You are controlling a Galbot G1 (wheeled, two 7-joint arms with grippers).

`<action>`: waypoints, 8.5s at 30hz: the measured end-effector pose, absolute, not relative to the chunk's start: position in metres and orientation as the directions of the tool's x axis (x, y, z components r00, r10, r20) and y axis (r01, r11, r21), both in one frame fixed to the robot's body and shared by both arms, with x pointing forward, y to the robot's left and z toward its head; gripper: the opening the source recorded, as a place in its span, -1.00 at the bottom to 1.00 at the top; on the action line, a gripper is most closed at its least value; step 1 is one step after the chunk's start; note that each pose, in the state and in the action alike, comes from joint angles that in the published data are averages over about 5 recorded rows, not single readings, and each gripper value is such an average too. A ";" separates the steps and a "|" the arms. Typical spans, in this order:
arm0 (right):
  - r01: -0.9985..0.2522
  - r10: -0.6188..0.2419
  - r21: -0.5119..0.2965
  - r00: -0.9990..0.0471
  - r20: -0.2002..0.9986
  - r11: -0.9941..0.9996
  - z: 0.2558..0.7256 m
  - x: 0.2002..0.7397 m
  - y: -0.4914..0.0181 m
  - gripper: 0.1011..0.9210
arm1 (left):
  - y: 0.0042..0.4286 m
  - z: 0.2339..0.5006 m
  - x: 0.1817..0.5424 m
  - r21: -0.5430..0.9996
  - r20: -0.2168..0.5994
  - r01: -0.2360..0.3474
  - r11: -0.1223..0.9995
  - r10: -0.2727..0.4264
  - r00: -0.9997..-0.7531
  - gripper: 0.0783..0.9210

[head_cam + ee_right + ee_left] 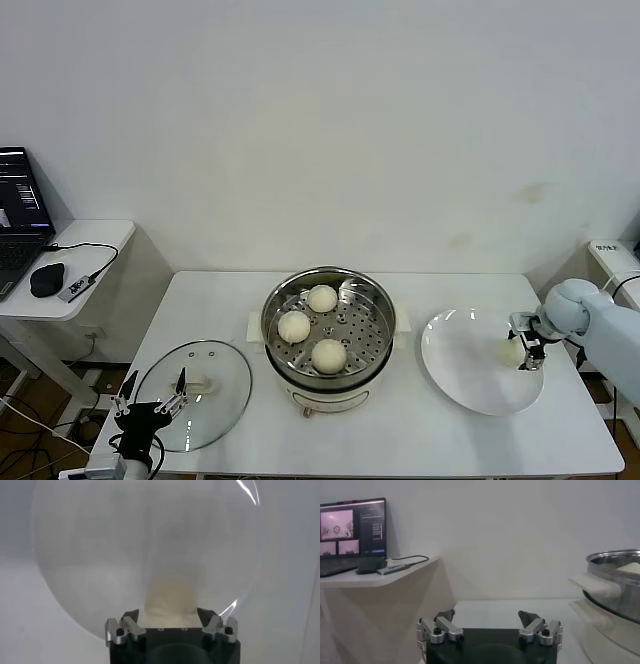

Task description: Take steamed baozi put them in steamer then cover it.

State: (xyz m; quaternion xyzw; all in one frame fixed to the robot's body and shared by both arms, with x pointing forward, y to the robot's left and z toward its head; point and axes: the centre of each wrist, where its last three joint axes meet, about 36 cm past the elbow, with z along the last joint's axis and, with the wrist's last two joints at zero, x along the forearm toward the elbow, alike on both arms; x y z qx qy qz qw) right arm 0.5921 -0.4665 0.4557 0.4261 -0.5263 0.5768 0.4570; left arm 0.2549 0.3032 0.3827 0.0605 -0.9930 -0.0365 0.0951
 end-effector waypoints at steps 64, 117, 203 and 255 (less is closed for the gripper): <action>-0.883 -0.331 -0.430 -0.355 0.874 -0.188 0.682 0.597 -0.195 0.12 | 0.303 0.393 0.259 0.084 0.152 -0.121 0.989 -0.133 -0.979 0.77; -0.933 -0.277 -0.354 -0.324 0.905 -0.066 0.608 0.575 -0.135 0.76 | 0.302 0.392 0.263 0.072 0.145 -0.135 0.988 -0.145 -0.979 0.77; 0.138 0.140 -0.206 -0.990 -0.004 0.969 0.366 0.260 -0.365 0.76 | 0.386 0.282 0.311 0.986 0.165 0.165 -0.005 0.117 -0.979 0.77; 0.089 0.093 -0.255 -0.996 0.004 0.963 0.368 0.255 -0.362 0.76 | 0.380 0.312 0.325 0.997 0.064 0.066 0.034 0.065 -0.996 -0.82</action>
